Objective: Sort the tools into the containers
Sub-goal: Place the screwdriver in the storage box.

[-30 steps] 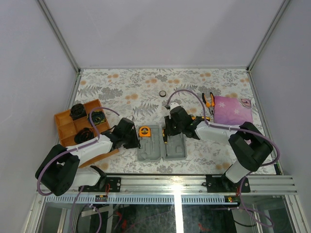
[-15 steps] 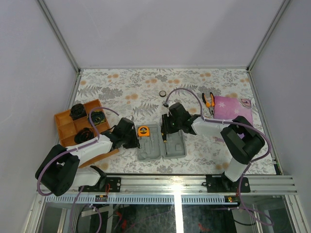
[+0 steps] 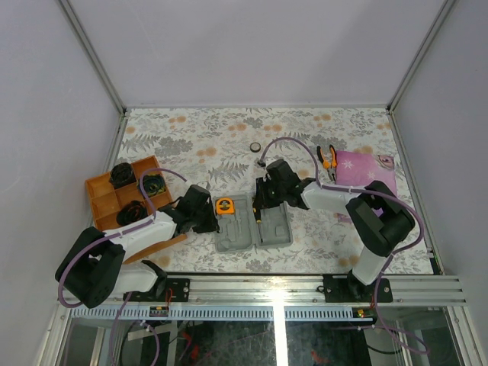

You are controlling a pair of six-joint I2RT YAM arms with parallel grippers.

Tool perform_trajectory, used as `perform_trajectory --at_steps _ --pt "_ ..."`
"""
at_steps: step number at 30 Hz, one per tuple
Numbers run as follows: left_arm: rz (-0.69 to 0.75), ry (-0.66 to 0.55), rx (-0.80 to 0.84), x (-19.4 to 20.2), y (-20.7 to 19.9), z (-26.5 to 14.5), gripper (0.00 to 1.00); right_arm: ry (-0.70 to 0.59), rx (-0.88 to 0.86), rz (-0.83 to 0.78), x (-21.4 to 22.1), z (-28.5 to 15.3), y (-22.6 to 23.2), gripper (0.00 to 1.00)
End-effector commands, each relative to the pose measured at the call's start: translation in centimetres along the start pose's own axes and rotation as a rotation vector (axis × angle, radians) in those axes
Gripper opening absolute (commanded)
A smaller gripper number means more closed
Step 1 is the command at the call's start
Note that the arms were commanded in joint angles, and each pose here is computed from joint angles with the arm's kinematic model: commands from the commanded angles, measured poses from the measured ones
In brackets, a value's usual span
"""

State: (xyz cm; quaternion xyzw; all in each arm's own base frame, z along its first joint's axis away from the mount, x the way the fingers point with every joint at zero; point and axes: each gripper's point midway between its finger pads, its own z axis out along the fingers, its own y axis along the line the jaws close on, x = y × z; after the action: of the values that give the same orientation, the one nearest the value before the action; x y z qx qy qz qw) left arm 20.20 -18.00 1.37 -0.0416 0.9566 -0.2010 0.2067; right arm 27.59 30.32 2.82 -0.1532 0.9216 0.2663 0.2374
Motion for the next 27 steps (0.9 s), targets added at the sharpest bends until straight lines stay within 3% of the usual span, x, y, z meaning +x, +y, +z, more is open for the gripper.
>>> perform_trajectory --at_steps 1,8,13,16,21,27 --pt "0.017 0.014 -0.006 0.4 0.3 0.2 0.12 0.000 -0.067 -0.041 1.3 -0.9 1.4 0.15" --pt "0.013 0.013 -0.006 0.4 0.3 0.2 0.12 -0.176 -0.159 -0.117 -1.8 -3.6 3.6 0.14" --pt "0.011 0.016 -0.008 0.5 0.3 0.3 0.12 -0.231 -0.173 -0.128 -2.4 -4.6 3.9 0.14" --pt "0.010 0.015 -0.010 0.5 0.4 0.3 0.12 -0.196 -0.141 -0.126 -2.0 -4.9 3.5 0.19" --pt "0.011 0.010 -0.013 0.4 0.4 0.1 0.12 -0.167 -0.036 0.005 -0.1 -6.1 1.4 0.35" --pt "0.008 0.007 -0.009 0.4 0.3 0.0 0.12 -0.130 -0.071 0.226 3.9 -8.0 2.2 0.37"
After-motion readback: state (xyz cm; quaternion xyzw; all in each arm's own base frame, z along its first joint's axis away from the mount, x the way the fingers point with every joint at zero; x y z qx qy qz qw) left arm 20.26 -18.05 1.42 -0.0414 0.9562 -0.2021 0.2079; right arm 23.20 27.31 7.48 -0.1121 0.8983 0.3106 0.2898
